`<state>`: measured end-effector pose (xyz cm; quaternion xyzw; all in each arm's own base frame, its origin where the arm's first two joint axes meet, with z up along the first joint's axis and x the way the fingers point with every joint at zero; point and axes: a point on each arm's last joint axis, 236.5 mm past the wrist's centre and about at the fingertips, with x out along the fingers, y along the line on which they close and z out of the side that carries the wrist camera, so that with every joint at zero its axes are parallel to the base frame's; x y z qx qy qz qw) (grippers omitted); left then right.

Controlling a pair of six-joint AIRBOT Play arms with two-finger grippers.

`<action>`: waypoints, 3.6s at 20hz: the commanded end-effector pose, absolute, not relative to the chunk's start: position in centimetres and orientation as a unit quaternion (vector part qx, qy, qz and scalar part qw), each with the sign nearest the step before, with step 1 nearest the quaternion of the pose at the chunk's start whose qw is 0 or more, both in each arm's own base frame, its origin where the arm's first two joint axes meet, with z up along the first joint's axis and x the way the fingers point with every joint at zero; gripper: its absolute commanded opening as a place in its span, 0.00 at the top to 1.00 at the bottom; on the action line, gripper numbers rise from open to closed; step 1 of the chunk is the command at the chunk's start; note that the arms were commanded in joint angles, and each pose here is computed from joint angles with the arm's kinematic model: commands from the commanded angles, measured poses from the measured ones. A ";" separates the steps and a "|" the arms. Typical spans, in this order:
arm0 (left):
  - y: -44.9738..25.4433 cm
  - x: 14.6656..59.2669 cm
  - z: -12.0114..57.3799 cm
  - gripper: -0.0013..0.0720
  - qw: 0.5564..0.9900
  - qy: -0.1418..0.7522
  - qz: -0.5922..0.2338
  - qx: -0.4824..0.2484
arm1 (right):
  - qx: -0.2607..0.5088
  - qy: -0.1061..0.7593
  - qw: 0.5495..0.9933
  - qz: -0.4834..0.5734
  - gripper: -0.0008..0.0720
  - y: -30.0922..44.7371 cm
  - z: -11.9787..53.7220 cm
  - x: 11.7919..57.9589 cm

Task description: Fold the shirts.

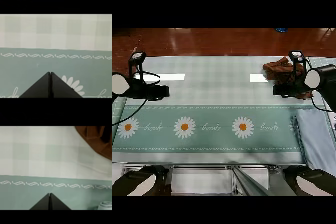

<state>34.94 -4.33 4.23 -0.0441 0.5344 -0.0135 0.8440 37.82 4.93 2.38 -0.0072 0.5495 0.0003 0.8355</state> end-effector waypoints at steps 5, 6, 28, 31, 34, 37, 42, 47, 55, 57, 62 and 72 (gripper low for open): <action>-4.3 34.9 4.2 0.96 0.844 0.535 -0.013 -0.044 | -0.007 0.550 0.835 0.000 0.95 4.9 2.4 37.8; -4.3 34.9 4.2 0.96 0.844 0.535 -0.013 -0.044 | -0.007 0.550 0.835 0.000 0.95 4.9 2.4 37.8; -5.5 44.7 8.6 0.29 0.936 0.342 -0.030 -0.080 | -0.033 0.359 0.932 0.028 0.42 6.0 6.7 47.1; -6.0 44.4 6.7 0.29 0.923 0.372 -0.032 -0.091 | -0.119 0.300 0.946 -0.014 0.42 1.6 7.0 50.8; -6.0 44.0 6.2 0.29 0.919 0.383 -0.032 -0.092 | 0.024 0.304 0.939 -0.160 0.42 -8.9 6.0 52.0; -6.6 43.9 6.2 0.29 0.916 0.386 -0.037 -0.102 | 0.089 0.340 0.915 -0.199 0.42 -14.9 2.9 52.0; -8.7 42.5 5.1 0.29 0.901 0.419 -0.057 -0.094 | 0.114 0.471 0.868 -0.111 0.42 -12.0 -5.9 51.9; -11.7 34.5 1.3 0.29 0.810 0.573 -0.110 -0.062 | 0.172 0.552 0.812 -0.073 0.86 -8.2 -10.2 49.4; -7.3 27.6 7.4 0.29 0.811 0.573 -0.110 -0.042 | 0.149 0.319 0.932 0.084 0.95 -2.9 16.5 54.6; -7.6 26.3 9.0 0.29 0.837 0.531 -0.117 -0.056 | 0.123 0.211 0.962 0.121 0.95 -1.1 27.2 52.9; -9.7 25.1 8.9 0.29 0.863 0.471 -0.148 -0.109 | 0.051 0.044 0.979 0.192 0.95 4.6 43.3 45.0; -7.5 28.3 6.9 0.29 0.867 0.451 -0.077 -0.197 | -0.013 0.313 0.830 0.462 0.95 26.5 26.0 33.0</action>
